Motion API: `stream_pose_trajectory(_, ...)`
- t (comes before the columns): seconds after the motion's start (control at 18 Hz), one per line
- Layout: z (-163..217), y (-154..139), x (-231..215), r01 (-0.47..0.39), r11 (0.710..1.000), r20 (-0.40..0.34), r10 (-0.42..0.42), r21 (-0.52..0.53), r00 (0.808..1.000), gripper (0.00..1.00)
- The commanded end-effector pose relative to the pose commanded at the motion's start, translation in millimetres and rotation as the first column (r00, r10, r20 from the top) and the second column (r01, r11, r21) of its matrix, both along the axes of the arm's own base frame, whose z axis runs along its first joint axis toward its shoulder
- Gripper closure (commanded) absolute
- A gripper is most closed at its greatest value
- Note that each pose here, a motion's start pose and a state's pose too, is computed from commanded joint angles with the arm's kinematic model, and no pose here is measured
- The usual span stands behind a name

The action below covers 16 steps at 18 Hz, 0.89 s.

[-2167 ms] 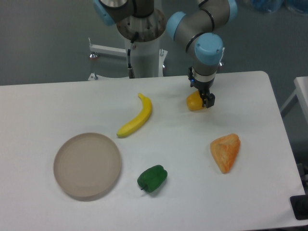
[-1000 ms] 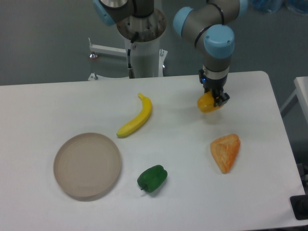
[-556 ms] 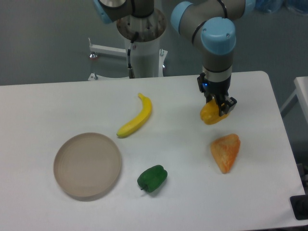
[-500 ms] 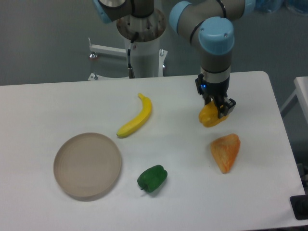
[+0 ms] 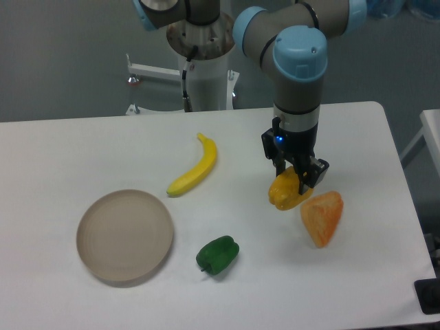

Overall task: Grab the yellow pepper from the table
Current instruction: 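Lift the yellow pepper and carry it toward the orange slice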

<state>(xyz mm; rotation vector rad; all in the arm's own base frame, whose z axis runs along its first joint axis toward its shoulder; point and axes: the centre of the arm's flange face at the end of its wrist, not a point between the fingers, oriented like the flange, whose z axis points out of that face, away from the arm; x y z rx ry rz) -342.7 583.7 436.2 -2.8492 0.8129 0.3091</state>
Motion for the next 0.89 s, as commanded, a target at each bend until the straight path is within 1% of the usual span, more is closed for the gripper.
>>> stream_pose_trajectory(0.89, -7.2, 1.7, -3.6, -0.005, 1.000, -0.005, 0.005, -0.017, 1.000, 0.46)
